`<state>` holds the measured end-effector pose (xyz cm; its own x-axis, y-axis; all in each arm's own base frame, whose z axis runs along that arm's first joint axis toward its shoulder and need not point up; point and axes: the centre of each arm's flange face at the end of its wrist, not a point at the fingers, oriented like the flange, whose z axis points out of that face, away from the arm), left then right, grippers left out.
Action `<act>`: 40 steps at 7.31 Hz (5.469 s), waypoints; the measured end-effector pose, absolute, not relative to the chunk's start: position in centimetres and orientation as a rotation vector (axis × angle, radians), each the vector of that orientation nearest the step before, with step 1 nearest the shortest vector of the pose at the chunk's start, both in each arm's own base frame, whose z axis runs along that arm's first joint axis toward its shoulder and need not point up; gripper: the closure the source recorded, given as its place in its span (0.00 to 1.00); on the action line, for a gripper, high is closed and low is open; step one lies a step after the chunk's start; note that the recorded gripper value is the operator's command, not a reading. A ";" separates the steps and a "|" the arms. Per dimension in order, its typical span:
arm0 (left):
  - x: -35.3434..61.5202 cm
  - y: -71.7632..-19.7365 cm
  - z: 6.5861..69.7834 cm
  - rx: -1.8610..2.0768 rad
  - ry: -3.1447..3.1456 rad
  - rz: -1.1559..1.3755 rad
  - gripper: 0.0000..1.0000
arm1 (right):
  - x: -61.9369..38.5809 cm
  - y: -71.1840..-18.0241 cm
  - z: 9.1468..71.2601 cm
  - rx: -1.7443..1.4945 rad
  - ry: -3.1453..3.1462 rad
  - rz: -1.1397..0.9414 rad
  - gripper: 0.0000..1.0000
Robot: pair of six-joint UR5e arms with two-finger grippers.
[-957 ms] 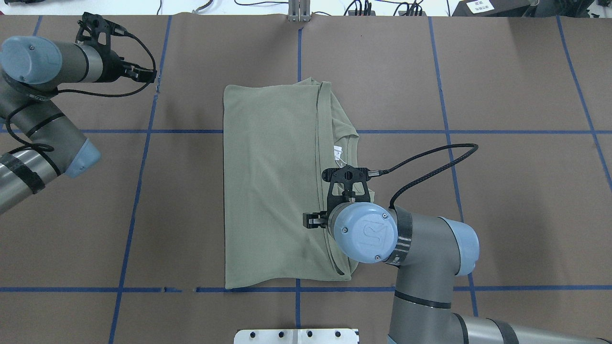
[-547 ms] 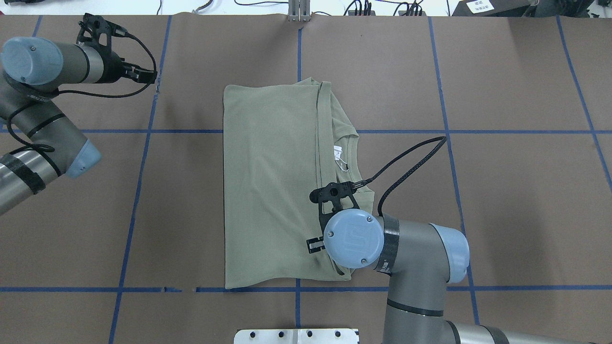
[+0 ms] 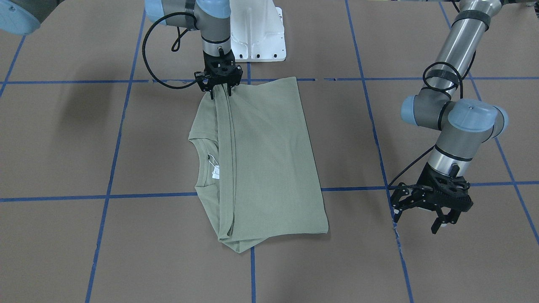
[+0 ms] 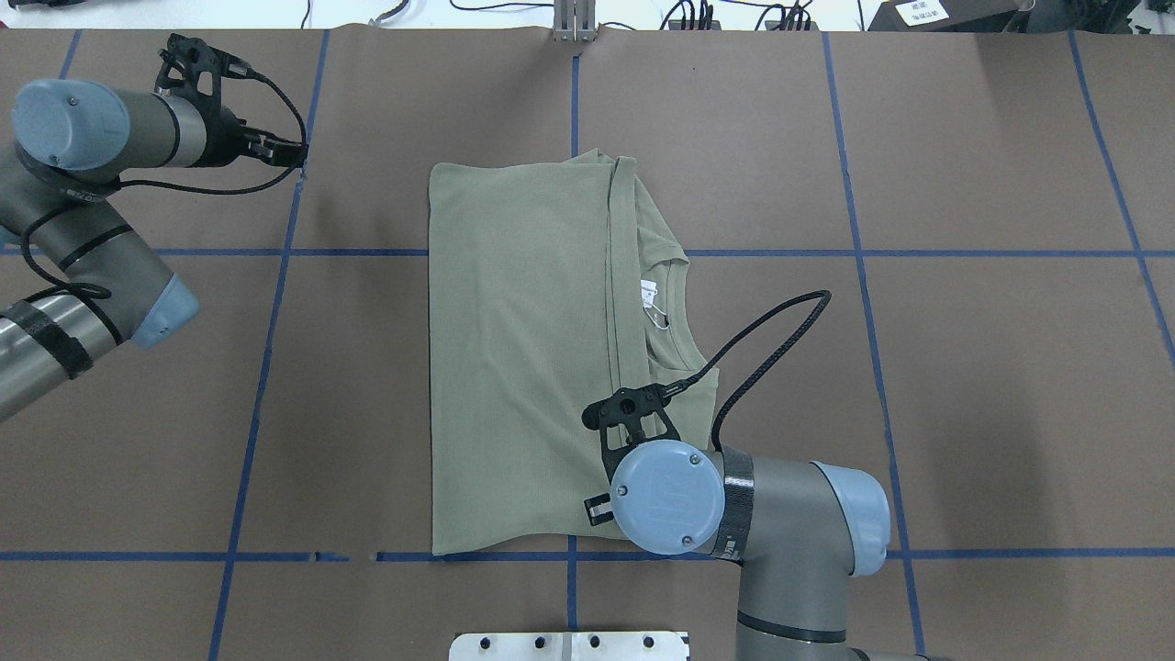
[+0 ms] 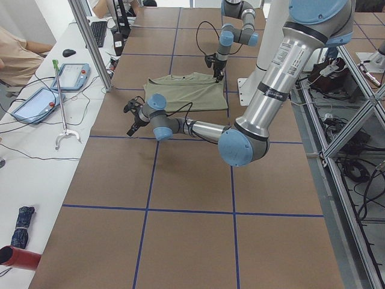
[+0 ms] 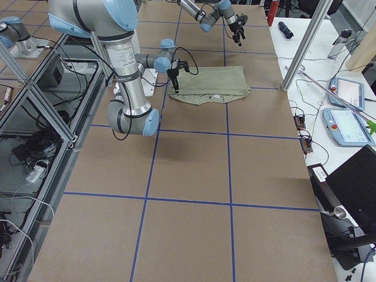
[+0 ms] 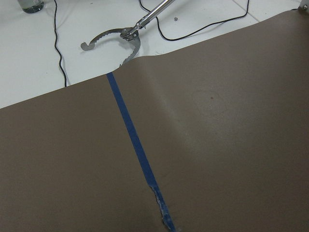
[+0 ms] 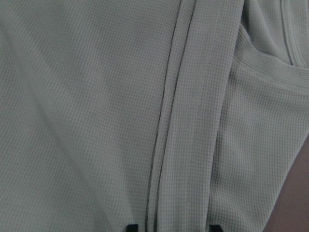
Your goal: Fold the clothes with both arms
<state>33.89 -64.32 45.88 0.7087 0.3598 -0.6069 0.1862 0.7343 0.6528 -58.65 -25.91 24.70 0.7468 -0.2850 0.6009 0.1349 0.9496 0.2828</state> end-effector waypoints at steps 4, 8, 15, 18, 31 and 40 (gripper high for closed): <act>34.4 -64.1 45.9 0.756 0.799 0.111 0.00 | -58.7 -25.7 24.6 0.232 -0.692 -0.234 1.00; 34.4 -64.0 45.9 0.755 0.801 0.112 0.00 | -58.2 -26.5 24.5 0.240 -0.693 -0.216 1.00; 34.4 -64.1 46.0 0.755 0.799 0.110 0.00 | -54.4 -24.0 28.6 0.207 -0.673 -0.047 0.66; 34.4 -64.1 46.0 0.753 0.799 0.110 0.00 | -55.7 -21.4 28.5 0.210 -0.686 0.059 0.00; 35.8 -38.0 33.8 0.288 1.288 -0.169 0.00 | -46.0 -32.0 27.6 0.198 -1.183 0.465 0.00; 52.2 -23.5 30.2 0.021 1.037 -0.331 0.33 | -45.7 -32.2 28.3 0.219 -1.179 0.492 0.00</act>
<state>52.18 -23.48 30.25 0.4636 -0.2593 -0.8473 0.2791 0.9503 -0.1382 -45.73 -32.16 28.32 0.2922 0.2536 0.9221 -0.4777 0.8740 -0.0890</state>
